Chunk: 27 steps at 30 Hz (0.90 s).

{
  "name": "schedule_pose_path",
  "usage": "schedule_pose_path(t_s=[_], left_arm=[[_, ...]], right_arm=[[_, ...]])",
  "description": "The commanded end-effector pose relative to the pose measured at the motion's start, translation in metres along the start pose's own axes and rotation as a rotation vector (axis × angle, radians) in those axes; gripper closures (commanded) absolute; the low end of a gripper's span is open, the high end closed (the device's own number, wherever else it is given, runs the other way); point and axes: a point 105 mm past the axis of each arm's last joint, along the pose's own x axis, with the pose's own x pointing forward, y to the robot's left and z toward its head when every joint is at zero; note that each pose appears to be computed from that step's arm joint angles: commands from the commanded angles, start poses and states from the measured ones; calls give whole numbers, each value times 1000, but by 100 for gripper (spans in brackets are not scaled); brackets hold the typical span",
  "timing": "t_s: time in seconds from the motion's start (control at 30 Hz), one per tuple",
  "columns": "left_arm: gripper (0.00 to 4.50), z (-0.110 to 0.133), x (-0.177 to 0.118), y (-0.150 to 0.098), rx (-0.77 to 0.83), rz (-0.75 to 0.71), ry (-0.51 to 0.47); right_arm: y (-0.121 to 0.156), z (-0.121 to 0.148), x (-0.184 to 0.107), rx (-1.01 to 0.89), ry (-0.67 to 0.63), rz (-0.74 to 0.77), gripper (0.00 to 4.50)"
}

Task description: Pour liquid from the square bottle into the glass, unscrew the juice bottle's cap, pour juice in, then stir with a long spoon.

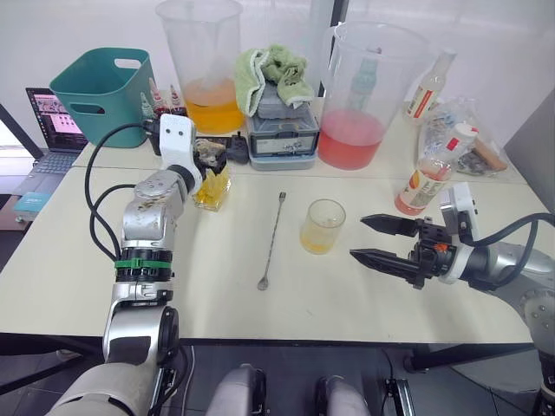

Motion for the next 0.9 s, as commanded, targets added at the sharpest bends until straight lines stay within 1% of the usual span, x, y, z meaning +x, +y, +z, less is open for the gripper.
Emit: schedule_pose_path(t_s=[0.03, 0.07, 0.23, 0.37, 0.47, 0.53, 0.57, 0.6, 0.63, 0.7, 0.77, 0.83, 0.9], left_arm=[[4, 51, -7, 0, 7, -9, -175], [4, 62, -10, -1, 8, -18, -212], [4, 97, -22, -7, 24, -85, -321], [4, 111, -43, -29, 3, -346, -307], [4, 111, -57, -31, 29, -444, -278], [4, 102, -74, -38, 80, -548, -234], [4, 97, -81, -41, 99, -586, -216], [4, 91, -87, -43, 151, -605, -196], [4, 79, -93, -44, 200, -630, -162], [4, 60, -103, -44, 235, -667, -102], [4, 47, -110, -41, 237, -681, -69], [4, 36, -112, -34, 258, -615, -65], [4, 25, -116, -31, 257, -623, -56]], right_arm=[[0, 8, -4, -37, -5, -2, 0], [0, 8, -4, -38, -5, -1, 0], [0, 10, -4, -42, -6, 3, 0], [-1, 14, -3, -45, -20, 7, 0], [-2, 16, -2, -41, -23, 8, 0], [-3, 16, -2, -37, -21, 9, 0], [-3, 16, -3, -35, -20, 9, 0], [-3, 16, -3, -33, -19, 10, 0], [-4, 15, -4, -30, -17, 10, 0], [-4, 14, -5, -25, -13, 10, 0], [-4, 12, -7, -20, -9, 7, 0], [-6, 7, -11, -19, 9, -10, 0], [-9, -1, -16, -36, 43, -55, 0]])
